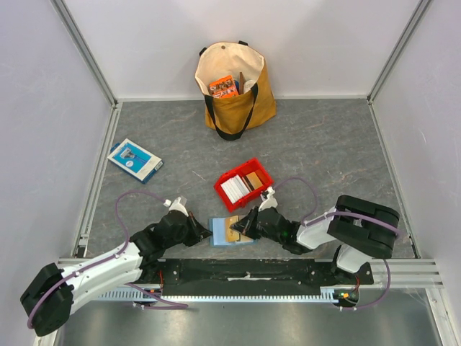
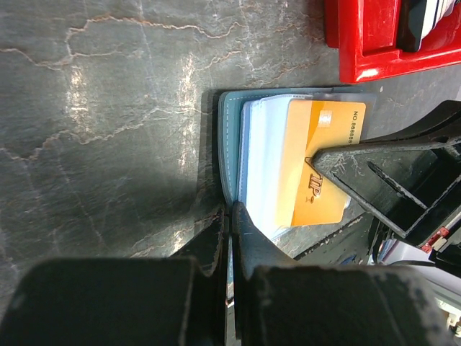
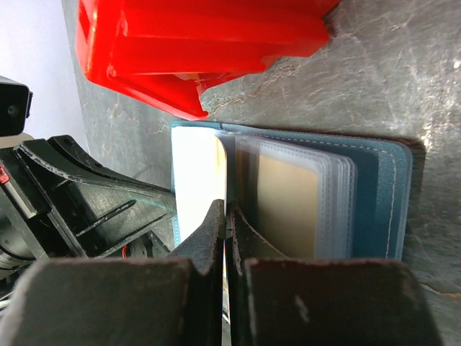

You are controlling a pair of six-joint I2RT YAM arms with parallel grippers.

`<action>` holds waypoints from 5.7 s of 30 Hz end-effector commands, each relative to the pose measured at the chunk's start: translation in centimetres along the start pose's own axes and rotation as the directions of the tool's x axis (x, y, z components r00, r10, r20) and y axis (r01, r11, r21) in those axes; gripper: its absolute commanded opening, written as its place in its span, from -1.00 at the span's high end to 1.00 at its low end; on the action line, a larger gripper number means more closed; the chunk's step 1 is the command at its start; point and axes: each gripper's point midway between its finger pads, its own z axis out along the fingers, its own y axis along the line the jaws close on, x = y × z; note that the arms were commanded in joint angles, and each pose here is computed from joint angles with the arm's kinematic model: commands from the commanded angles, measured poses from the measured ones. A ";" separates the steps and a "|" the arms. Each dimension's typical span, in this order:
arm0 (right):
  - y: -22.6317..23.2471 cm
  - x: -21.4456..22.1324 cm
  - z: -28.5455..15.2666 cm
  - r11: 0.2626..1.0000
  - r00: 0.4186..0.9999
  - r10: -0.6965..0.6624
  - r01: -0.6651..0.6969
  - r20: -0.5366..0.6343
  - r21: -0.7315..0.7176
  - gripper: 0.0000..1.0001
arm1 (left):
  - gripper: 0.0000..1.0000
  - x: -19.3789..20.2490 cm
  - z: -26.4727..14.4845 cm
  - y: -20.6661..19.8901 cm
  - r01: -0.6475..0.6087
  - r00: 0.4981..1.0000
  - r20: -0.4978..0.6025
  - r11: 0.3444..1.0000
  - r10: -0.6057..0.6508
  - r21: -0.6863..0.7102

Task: Put the credit cards into the card holder
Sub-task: Insert the credit card into the card holder, then close the card holder at the corner of the board.

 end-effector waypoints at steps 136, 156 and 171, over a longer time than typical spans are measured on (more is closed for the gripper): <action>1.1 -2.8 -7.0 0.287 0.297 -0.943 0.954 0.149 -0.086 -0.32 | 0.97 -3.2 -2.8 -3.1 -0.486 0.872 -0.139 0.863 0.469 -0.136; -1.6 0.8 -5.0 0.167 0.174 -0.985 0.959 0.008 -0.230 -0.31 | 0.96 -2.8 -1.9 -3.9 -0.506 0.857 -0.166 0.857 0.488 -0.098; 0.1 1.5 -4.7 0.170 0.185 -0.982 0.946 0.027 -0.277 -0.24 | 0.96 -2.5 -1.6 -3.7 -0.481 0.871 -0.167 0.871 0.462 -0.097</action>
